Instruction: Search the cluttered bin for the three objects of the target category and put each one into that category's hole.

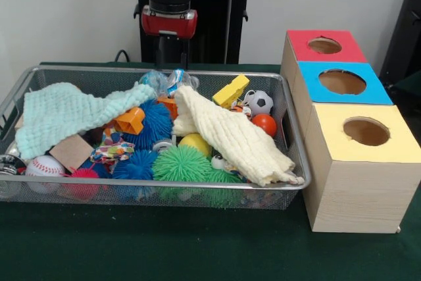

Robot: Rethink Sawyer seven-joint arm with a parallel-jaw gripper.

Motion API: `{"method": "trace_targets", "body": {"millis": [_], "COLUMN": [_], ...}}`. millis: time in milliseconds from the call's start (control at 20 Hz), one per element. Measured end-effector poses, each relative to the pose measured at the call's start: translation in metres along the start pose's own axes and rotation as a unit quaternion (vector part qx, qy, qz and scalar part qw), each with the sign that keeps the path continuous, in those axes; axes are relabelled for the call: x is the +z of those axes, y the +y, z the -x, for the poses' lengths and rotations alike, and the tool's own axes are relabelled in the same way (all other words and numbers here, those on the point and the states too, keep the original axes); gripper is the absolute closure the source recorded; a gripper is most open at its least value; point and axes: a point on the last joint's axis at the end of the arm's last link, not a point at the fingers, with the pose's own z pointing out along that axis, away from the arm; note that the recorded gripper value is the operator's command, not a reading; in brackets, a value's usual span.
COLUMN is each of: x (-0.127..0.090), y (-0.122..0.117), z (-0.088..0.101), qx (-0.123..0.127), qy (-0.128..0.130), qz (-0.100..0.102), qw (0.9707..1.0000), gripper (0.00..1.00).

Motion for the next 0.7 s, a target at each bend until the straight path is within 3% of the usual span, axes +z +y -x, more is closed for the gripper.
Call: {"method": "trace_targets", "body": {"millis": [700], "x": [-0.0005], "y": [0.0042], "z": [-0.0008], "qx": [-0.016], "qy": [-0.007], "qz": [-0.016], "qw": [0.9997], "gripper": [0.0]}}
